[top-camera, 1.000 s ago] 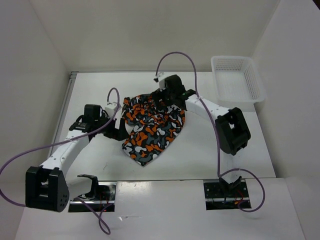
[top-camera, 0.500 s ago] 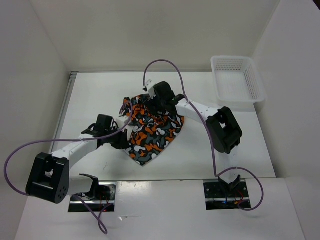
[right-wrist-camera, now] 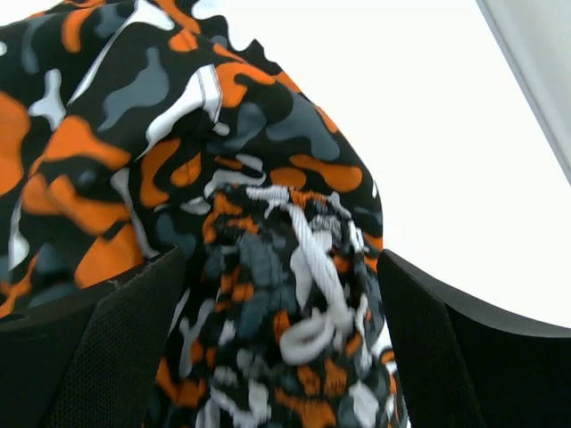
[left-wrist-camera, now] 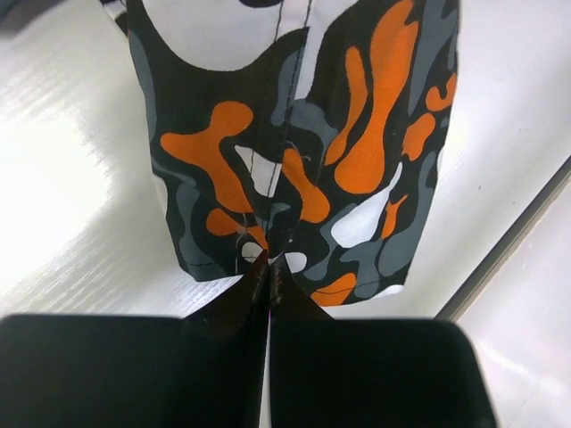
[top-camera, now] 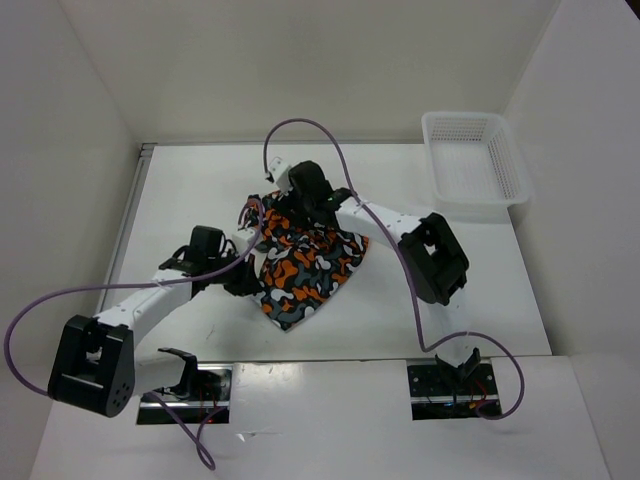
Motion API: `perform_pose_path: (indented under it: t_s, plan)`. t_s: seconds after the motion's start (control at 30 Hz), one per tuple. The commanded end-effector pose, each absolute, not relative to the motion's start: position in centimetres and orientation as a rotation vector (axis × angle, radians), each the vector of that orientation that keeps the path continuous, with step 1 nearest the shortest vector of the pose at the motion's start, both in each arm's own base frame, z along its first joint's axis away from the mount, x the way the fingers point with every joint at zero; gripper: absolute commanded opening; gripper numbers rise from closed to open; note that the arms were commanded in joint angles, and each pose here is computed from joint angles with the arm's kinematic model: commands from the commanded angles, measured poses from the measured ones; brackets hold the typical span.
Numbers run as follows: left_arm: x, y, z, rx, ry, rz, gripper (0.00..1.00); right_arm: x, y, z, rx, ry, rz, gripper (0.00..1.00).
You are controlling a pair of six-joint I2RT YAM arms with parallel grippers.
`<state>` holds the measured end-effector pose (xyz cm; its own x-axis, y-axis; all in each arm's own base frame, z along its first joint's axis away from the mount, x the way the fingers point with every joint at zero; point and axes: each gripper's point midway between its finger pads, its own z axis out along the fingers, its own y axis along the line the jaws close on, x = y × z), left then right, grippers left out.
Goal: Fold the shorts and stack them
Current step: Flatten the shorts out
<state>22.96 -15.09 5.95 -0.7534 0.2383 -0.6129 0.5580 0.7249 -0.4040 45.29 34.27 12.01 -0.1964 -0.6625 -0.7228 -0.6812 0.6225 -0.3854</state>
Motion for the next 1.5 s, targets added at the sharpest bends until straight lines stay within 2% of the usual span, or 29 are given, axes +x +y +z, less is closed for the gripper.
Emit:
perform_pose_path:
  t_s: [0.0,0.2,0.33,0.37,0.47,0.63,0.67,0.77,0.9,0.97,1.0,1.03,1.1,1.13,1.2,1.23,1.3,1.33,1.37,1.47]
  plan:
    - [23.8,-15.9,8.5,0.639,2.301,-0.818,0.00,46.9,35.4,10.8,-1.047,1.893,0.015,0.92]
    - [23.7,-15.5,8.6,0.631,2.307,-0.794,0.00,48.0,34.9,8.1,-1.006,1.955,-0.056,0.78]
    - [23.8,-15.3,9.2,0.620,2.312,-0.790,0.00,48.2,35.0,9.0,-0.966,1.952,-0.049,0.40]
    - [24.0,-15.4,9.5,0.621,2.301,-0.788,0.00,48.5,35.1,9.5,-0.945,1.947,-0.050,0.23]
    - [26.7,-13.2,10.8,0.530,2.272,-0.678,0.00,50.6,33.4,15.3,-0.822,1.877,-0.080,0.00]
    - [35.9,-4.0,18.2,0.242,2.039,-0.290,0.00,55.4,27.7,29.7,-0.577,1.716,-0.037,0.00]
    - [37.4,-1.5,21.3,0.186,1.966,-0.221,0.00,56.6,25.0,32.1,-0.522,1.698,0.000,0.00]
    - [39.8,1.5,26.4,0.127,1.835,-0.107,0.00,57.2,20.6,39.3,-0.485,1.605,0.043,0.00]
    - [39.6,2.1,28.4,0.112,1.815,-0.083,0.00,54.4,20.5,39.2,-0.675,1.603,0.120,0.00]
    - [38.8,2.0,27.8,0.107,1.851,-0.091,0.00,52.6,20.5,35.6,-0.784,1.689,0.165,0.00]
    - [37.9,1.8,26.0,0.095,1.929,-0.109,0.00,50.8,20.9,35.5,-0.885,1.665,0.194,0.00]
    - [36.5,1.0,24.4,0.103,1.974,-0.130,0.00,49.0,20.8,31.2,-0.974,1.763,0.225,0.00]
    - [33.8,-1.0,21.2,0.135,2.082,-0.190,0.00,46.0,20.0,28.8,-1.135,1.772,0.216,0.00]
    - [31.9,-1.9,19.3,0.151,2.130,-0.226,0.00,43.3,19.6,23.3,-1.234,1.878,0.244,0.02]
    - [27.9,-4.8,16.2,0.222,2.264,-0.353,0.06,40.1,18.7,20.7,-1.377,1.880,0.161,0.16]
    - [26.2,-5.8,15.9,0.256,2.274,-0.395,0.18,37.3,17.8,15.9,-1.461,1.968,0.171,0.42]
    - [21.8,-8.5,13.6,0.342,2.385,-0.548,0.32,33.9,16.6,13.3,-1.541,2.030,0.184,0.66]
    - [20.5,-9.1,13.6,0.373,2.386,-0.583,0.39,32.4,15.7,11.3,-1.543,2.102,0.187,0.90]
    - [19.0,-9.9,13.2,0.414,2.415,-0.621,0.45,32.0,15.2,10.9,-1.530,2.122,0.171,0.99]
    - [18.2,-10.0,12.6,0.447,2.415,-0.597,0.50,32.1,13.9,11.6,-1.444,2.148,0.126,0.99]
